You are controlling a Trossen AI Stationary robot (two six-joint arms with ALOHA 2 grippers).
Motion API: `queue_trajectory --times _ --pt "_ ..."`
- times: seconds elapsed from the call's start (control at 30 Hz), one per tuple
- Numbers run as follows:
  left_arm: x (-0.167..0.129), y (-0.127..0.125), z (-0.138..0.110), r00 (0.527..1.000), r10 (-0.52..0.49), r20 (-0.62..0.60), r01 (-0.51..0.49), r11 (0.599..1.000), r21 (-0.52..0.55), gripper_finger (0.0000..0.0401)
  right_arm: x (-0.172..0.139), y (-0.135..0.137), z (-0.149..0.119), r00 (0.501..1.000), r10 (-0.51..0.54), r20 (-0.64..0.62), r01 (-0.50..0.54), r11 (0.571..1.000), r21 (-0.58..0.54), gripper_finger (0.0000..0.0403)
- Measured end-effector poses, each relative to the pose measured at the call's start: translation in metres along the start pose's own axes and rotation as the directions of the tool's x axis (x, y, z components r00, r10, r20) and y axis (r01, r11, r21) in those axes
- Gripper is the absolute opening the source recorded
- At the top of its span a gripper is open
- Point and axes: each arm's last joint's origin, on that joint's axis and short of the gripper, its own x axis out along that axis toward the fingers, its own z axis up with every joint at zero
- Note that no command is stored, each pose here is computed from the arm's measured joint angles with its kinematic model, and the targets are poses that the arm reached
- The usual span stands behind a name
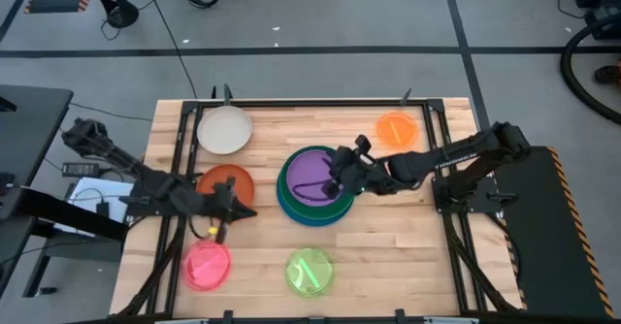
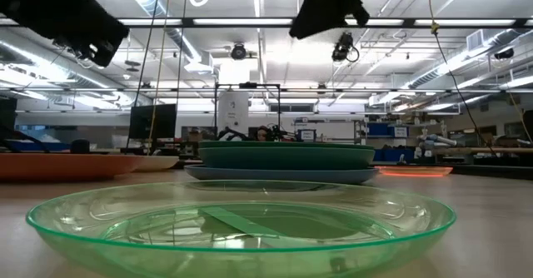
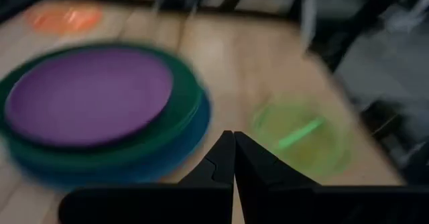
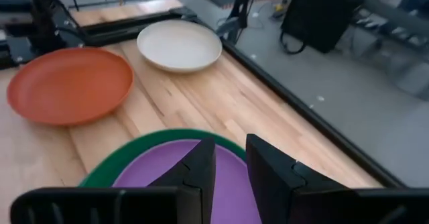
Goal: Stack plastic plates
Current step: Stack the orange plate on top of the purple plate
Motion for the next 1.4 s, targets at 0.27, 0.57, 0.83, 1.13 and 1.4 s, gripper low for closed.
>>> queue_trajectory --times 0.27,0.57,0.83,1.13,1.4 --pt "0.023 -0.033 0.003 0.932 0.259 -0.253 -0.271 0.962 -0.016 0.0012 -0.019 0.016 -0.007 0.999 0.016 0.028 -0.015 0.999 -0.035 0.0093" --pt "0.041 -0.025 -0.029 0.811 0.408 -0.419 -0.472 0.88 -0.056 0.0093 -0.032 0.026 -0.014 0.998 0.067 0.015 -0.066 0.997 -0.045 0.0093" --pt "0.065 -0.021 -0.014 0.744 0.426 -0.515 -0.531 0.845 -0.068 0.018 -0.033 0.028 -0.015 0.995 0.105 0.001 -0.104 0.993 -0.047 0.0093" --pt "0.086 -0.021 -0.019 0.449 0.595 -0.667 -0.717 0.685 0.128 0.0182 -0.028 0.025 -0.013 0.995 0.099 -0.002 -0.099 0.995 0.0 0.0093" --pt "0.087 -0.019 -0.024 0.405 0.621 -0.671 -0.777 0.621 0.106 0.0176 -0.028 0.025 -0.013 0.993 0.113 -0.011 -0.113 0.994 0.001 0.0093"
